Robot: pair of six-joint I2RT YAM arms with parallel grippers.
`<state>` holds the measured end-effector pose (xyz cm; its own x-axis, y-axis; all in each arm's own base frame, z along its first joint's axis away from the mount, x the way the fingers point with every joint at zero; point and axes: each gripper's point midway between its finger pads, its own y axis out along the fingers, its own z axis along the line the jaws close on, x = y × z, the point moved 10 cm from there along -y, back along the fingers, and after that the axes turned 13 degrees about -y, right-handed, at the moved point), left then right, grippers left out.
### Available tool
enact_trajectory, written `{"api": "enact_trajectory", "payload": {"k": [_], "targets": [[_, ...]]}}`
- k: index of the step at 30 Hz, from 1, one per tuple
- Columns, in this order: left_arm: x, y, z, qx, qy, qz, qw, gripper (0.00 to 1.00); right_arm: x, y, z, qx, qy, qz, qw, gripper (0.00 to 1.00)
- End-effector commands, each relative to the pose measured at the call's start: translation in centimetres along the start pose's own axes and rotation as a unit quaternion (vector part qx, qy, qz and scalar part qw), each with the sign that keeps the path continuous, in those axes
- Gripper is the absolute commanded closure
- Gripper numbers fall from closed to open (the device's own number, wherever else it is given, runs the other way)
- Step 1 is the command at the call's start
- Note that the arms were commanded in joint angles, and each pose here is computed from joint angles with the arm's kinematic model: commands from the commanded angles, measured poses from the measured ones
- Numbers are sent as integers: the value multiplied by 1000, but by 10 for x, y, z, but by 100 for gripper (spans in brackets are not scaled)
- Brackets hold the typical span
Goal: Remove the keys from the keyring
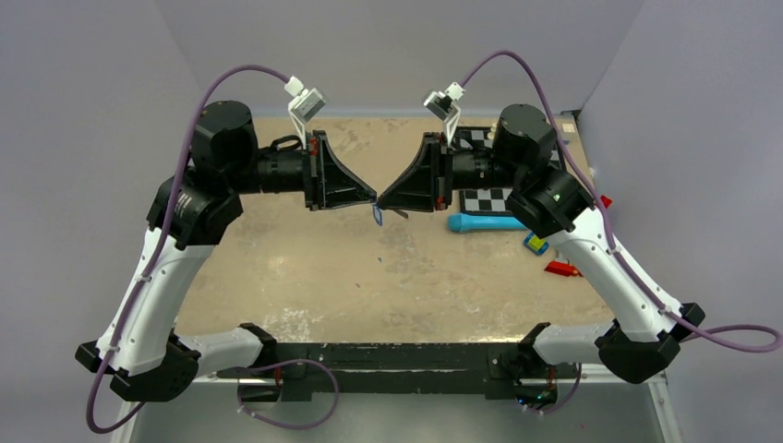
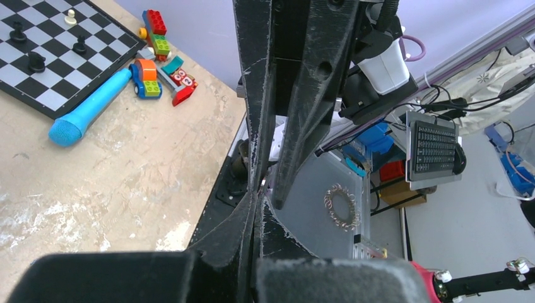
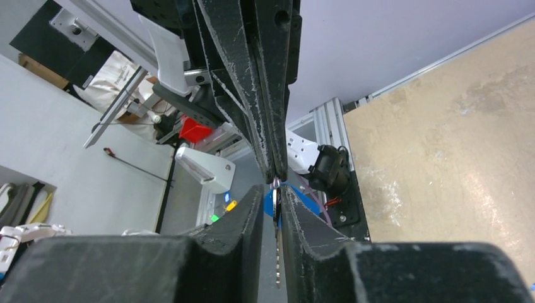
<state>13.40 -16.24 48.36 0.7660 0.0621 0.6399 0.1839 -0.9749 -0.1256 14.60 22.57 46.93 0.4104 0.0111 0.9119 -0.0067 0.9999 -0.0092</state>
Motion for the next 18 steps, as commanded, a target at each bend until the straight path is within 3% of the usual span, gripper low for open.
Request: {"api": "enact_trajectory", "payload": {"k": [1,4,8,10,18], "targets": [[1,-5,-8,-11,19,-16,1000,100,10,1,7,20,-21,-15,999,82],[1,-6,-8,-5,21,-21,1000,100,9,1,6,21,-19,-14,1000,83],[2,-7,-8,0,21,-26,999,100,9,1,7,23,-19,-14,999,65],[2,-7,-10,1,23,-28,999,100,9,0,8,23,-21,-15,999,63],[3,-8,-9,6,22,-30,999,100,6,-2,10,23,-21,-15,999,80]]}}
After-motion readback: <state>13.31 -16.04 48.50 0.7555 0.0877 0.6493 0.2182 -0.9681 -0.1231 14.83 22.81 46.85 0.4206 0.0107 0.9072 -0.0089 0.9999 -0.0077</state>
